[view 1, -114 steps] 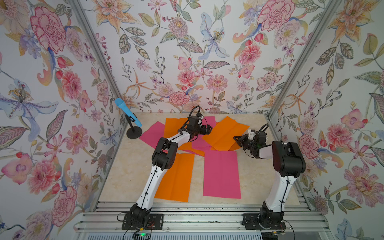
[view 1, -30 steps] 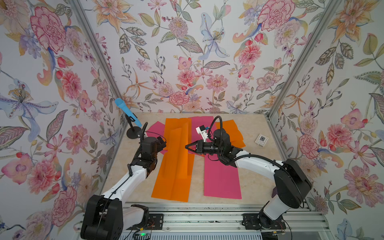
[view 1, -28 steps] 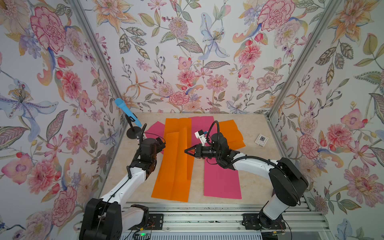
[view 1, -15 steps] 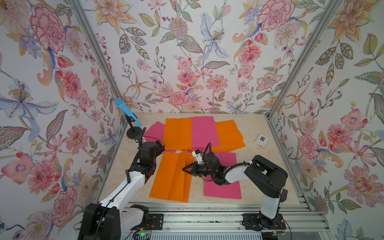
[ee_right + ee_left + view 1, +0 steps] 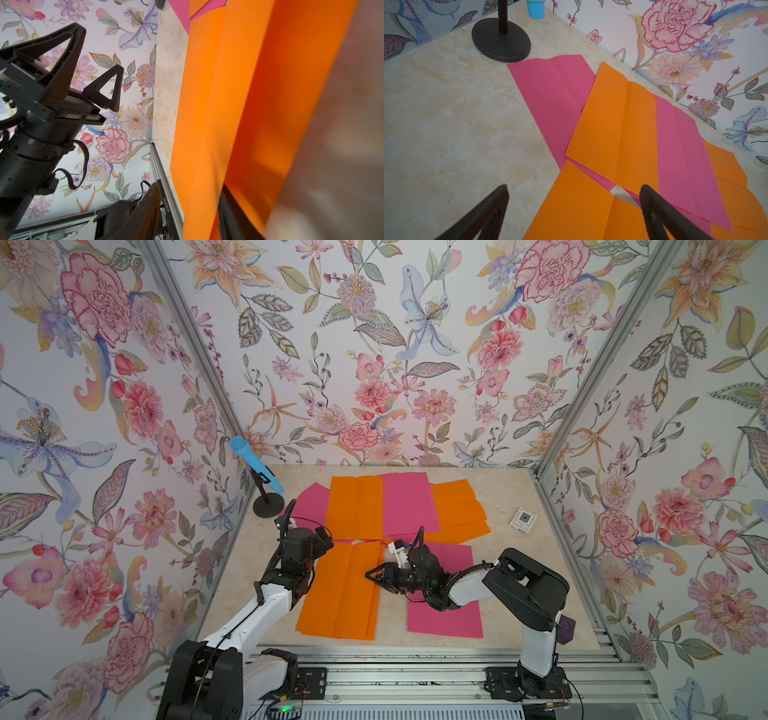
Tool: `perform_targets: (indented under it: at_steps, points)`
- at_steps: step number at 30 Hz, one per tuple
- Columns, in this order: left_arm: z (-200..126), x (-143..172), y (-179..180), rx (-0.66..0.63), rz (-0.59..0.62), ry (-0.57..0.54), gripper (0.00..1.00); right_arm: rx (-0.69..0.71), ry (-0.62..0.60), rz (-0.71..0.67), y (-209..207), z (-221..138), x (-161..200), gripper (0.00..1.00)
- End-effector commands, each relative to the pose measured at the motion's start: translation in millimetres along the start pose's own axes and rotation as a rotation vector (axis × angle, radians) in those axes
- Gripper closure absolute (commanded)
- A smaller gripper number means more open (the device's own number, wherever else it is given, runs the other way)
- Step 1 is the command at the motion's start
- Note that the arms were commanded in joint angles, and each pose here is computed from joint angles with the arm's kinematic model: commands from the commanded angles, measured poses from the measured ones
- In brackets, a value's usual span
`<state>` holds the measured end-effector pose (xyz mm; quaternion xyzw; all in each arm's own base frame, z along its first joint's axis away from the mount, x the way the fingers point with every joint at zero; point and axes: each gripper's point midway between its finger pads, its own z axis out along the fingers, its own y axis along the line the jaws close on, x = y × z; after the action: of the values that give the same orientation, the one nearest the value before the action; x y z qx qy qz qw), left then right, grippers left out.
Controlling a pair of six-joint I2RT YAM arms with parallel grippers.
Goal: Sort the scattered colored papers by color
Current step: Place the colored paper.
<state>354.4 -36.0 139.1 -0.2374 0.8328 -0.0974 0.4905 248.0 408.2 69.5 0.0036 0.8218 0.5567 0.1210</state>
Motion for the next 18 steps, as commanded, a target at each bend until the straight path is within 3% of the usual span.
perform_targets:
  at_steps: [1,8,13,18]
  points:
    - [5,7,-8,0.035,0.037,0.021,0.00,-0.005,-0.026,-0.019,8,-13,-9,0.49]
    - [19,10,-22,0.068,0.085,0.060,0.00,0.055,-0.062,-0.159,38,-42,-37,0.36]
    - [36,1,-41,0.089,0.126,0.073,0.00,0.145,-0.161,-0.222,39,-80,-81,0.20]
    - [60,-13,-58,0.096,0.160,0.067,0.00,0.194,-0.165,-0.232,31,-97,-128,0.15]
